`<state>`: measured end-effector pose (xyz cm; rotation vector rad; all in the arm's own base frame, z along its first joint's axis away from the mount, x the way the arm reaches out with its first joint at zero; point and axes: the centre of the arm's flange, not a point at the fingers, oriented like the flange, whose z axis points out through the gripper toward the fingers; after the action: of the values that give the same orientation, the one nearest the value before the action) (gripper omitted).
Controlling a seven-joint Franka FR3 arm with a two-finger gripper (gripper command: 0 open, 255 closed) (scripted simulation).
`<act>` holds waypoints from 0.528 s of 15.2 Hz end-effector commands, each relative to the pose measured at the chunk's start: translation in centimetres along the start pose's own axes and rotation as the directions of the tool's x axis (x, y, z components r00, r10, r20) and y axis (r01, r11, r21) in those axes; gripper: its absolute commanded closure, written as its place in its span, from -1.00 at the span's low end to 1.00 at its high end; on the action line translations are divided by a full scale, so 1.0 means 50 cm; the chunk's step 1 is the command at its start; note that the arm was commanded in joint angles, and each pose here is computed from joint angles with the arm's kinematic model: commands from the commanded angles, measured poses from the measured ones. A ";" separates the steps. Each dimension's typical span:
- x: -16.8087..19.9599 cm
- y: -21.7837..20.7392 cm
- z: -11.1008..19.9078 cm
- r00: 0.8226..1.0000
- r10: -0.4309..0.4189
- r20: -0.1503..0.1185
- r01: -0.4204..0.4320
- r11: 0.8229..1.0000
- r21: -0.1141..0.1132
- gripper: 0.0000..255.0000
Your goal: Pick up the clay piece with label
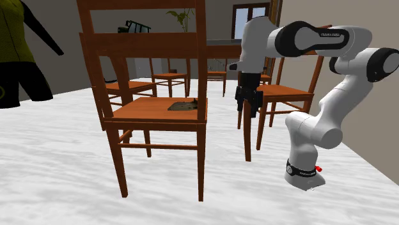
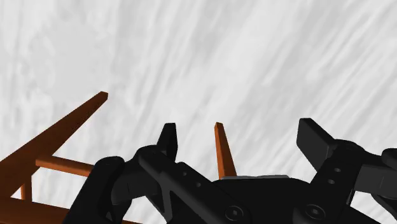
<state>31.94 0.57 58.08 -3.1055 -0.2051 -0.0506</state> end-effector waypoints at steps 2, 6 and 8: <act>0.023 0.004 -0.006 0.999 0.034 -0.007 -0.034 0.999 -0.004 -1.00; 0.112 0.028 -0.033 0.985 0.169 -0.036 -0.170 0.985 -0.020 -1.00; 0.155 0.045 -0.048 0.970 0.236 -0.052 -0.237 0.971 -0.026 -1.00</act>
<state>38.65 -0.31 60.42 -3.1304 0.1112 -0.1124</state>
